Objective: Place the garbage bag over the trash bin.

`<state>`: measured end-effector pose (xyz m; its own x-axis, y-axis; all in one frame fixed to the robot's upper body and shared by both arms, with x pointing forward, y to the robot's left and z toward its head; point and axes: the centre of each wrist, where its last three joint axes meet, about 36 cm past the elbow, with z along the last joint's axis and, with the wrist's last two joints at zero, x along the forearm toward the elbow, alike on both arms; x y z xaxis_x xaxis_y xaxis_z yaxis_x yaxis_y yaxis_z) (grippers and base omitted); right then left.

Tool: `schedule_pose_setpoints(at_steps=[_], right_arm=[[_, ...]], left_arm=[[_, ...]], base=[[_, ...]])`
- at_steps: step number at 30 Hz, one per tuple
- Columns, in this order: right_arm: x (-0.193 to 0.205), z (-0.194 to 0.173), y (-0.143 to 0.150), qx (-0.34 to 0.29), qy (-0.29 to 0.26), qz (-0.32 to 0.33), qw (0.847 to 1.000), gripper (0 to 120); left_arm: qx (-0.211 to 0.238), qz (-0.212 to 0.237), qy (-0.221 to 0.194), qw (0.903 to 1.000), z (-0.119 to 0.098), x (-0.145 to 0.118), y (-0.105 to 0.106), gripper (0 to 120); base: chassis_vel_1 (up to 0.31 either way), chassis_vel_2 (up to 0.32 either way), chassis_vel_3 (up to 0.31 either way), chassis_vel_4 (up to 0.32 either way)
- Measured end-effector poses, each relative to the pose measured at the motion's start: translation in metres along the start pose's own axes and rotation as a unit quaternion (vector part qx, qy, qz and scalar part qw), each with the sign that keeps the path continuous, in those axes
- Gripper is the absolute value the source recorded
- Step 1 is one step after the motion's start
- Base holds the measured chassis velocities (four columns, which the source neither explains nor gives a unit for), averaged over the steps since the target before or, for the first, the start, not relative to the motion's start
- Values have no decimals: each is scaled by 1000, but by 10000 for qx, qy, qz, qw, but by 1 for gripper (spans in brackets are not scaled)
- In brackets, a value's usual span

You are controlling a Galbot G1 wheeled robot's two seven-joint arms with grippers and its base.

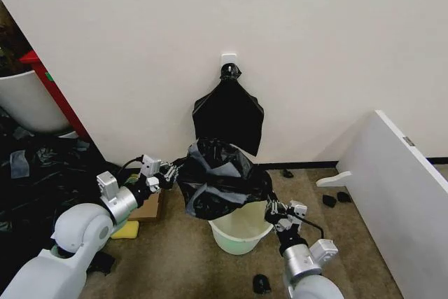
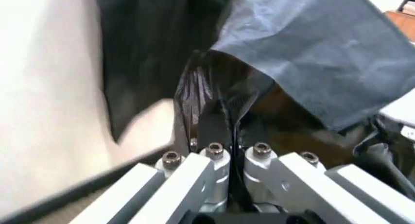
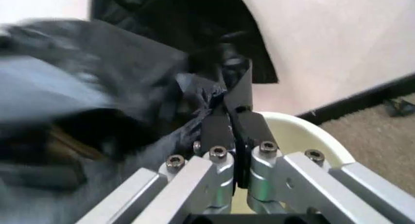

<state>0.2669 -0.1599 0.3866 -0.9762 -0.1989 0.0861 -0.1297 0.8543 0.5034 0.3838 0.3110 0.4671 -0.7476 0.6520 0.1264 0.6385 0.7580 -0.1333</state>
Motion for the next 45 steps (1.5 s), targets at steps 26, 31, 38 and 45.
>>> schedule_pose_setpoints(at_steps=[26, 31, 38, 45], right_arm=[[8, -20, 47, 744, 149, -235, 9968, 0], [9, -26, 51, 800, 142, -251, 9964, 0], [22, -37, 64, 1034, 424, 92, 9937, 0], [0, -9, 40, 1341, 749, 381, 9874, 0]], left_arm=[[-670, -648, 651, 9935, 49, -24, -13, 0], [-661, -615, 833, 9924, 57, -33, -9, 0], [-595, -383, 1015, 9923, 62, -47, -14, 0], [-697, -205, 1316, 9886, 71, -67, -25, 0]], base=[[0, 0, 0, 0], [0, 0, 0, 0], [0, 0, 0, 0], [0, 0, 0, 0]])
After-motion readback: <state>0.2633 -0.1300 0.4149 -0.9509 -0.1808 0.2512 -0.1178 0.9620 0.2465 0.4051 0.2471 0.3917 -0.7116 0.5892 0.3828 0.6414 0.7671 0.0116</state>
